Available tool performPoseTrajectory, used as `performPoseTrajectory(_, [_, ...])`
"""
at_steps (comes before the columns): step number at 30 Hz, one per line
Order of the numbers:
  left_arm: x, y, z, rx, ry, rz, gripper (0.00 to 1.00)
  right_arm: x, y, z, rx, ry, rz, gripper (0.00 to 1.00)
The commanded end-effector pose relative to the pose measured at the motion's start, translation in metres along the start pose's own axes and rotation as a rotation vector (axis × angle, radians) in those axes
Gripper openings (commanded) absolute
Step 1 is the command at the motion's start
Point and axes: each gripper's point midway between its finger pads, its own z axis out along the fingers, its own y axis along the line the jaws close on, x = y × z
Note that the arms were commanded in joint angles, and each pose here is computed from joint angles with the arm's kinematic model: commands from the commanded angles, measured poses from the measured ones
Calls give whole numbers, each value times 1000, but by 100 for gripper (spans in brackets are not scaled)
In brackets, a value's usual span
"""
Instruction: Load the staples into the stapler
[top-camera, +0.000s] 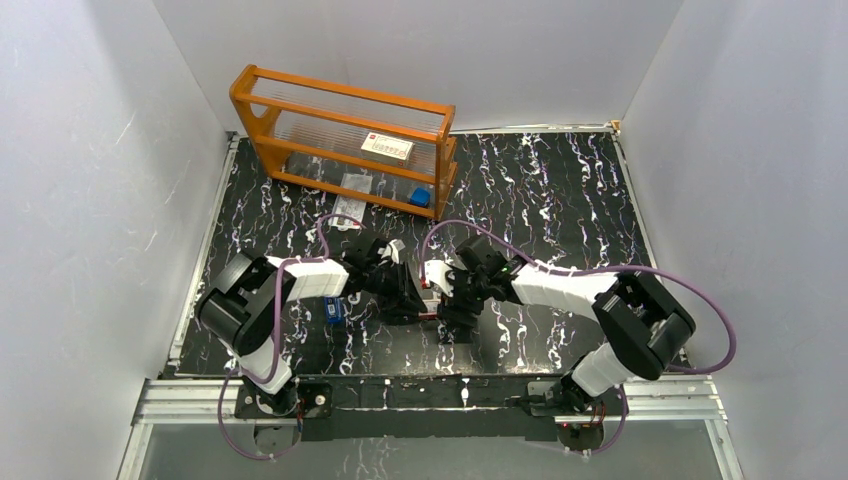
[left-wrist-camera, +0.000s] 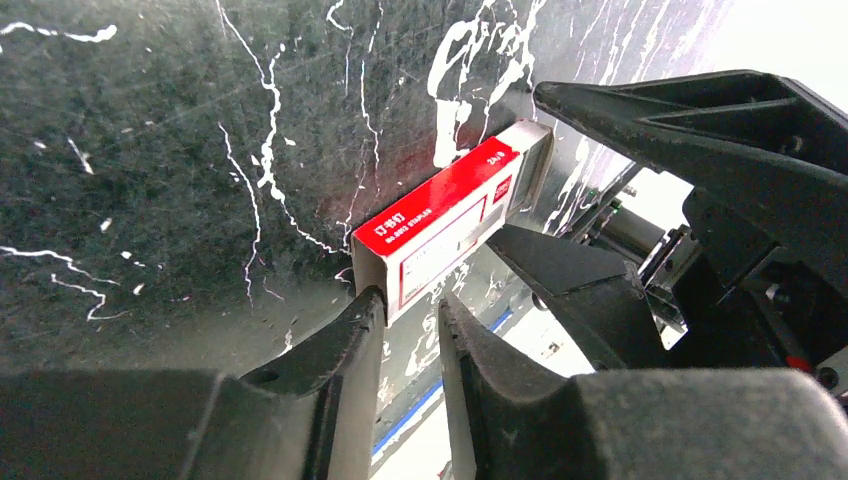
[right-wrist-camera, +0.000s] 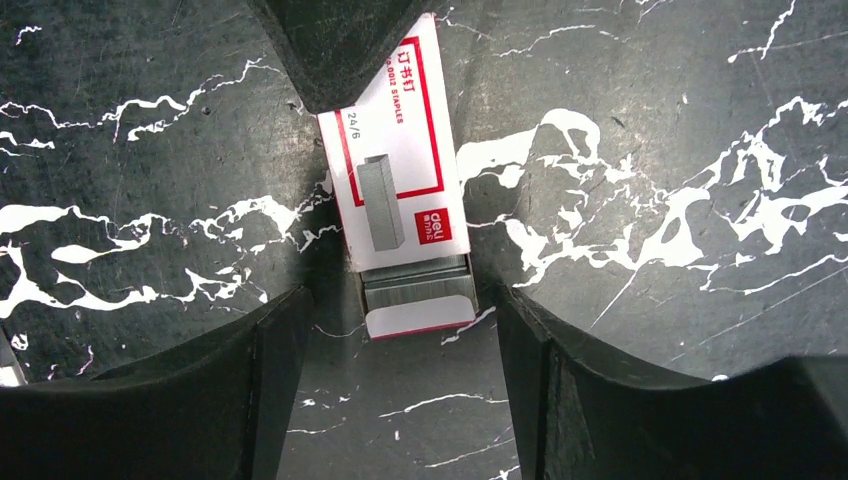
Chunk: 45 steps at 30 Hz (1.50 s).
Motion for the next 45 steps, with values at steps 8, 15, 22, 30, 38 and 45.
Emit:
performPoseTrajectory(8, [-12, -11, -6, 22, 3, 28, 11, -5, -4, 6, -70, -10, -31, 59])
performPoseTrajectory(15, [-21, -8, -5, 6, 5, 33, 0, 0, -2, 3, -81, 26, -34, 49])
performPoseTrajectory(22, [-28, -8, -7, 18, 13, 30, 0, 1, 0, 9, -53, 32, -64, 53])
performPoseTrajectory(30, [-28, -9, -6, 45, 32, 31, 0, 4, 5, 14, -33, 46, -101, 48])
performPoseTrajectory(38, [-39, -9, -13, 44, 10, 38, 0, 10, 4, 9, -21, 79, -97, 30])
performPoseTrajectory(45, [-57, -2, -25, 31, -15, 35, 0, 9, 5, 1, -17, 88, -101, 30])
